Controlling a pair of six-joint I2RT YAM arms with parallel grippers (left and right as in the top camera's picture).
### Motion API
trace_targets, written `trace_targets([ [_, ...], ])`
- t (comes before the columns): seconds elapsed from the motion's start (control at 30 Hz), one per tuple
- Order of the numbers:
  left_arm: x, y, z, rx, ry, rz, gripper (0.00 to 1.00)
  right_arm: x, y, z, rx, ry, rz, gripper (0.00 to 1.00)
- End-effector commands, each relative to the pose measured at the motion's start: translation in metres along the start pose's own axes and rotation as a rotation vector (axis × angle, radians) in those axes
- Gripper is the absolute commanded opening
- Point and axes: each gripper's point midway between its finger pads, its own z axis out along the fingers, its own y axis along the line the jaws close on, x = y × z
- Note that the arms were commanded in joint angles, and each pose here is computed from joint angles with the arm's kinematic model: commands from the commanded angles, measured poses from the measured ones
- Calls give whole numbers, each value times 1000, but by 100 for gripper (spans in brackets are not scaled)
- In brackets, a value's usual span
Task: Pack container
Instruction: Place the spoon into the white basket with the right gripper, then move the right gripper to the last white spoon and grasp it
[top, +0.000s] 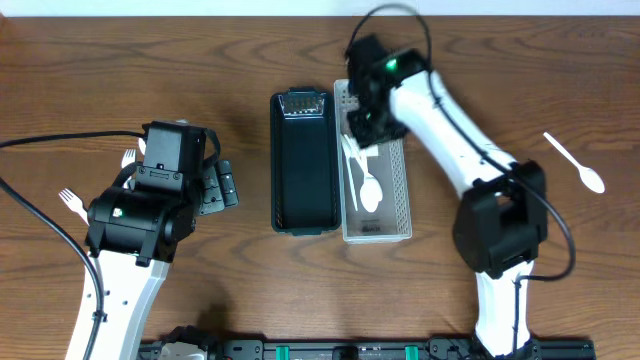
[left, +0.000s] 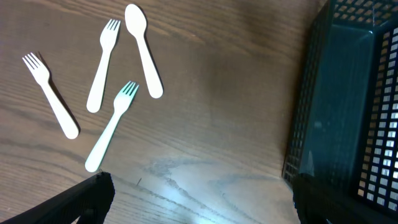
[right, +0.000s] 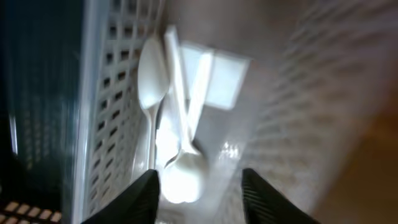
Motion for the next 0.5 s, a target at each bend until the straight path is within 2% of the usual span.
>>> trace_targets([
  [0.0,-5,2,-3,-8,-13,-13,94,-25,-58,-93,125,-205,-124,50],
  [0.07,-5,2,-3,-8,-13,-13,94,-24,-100,-129,257,-238,-169,61],
  [0.13,-5,2,-3,-8,-13,-14,94,-19,-154,-164,414,-278,-92,71],
  [0.2,-5,2,-3,-8,-13,-14,94,-9,-194,-182,483,-283,-57,76],
  [0.3,-5,2,-3,-8,-13,-13,95,9,-246,-185,482,-258,-37,82],
  [0.47,-5,2,-3,-8,-13,-14,94,45,-325,-151,365,-179,-33,83],
])
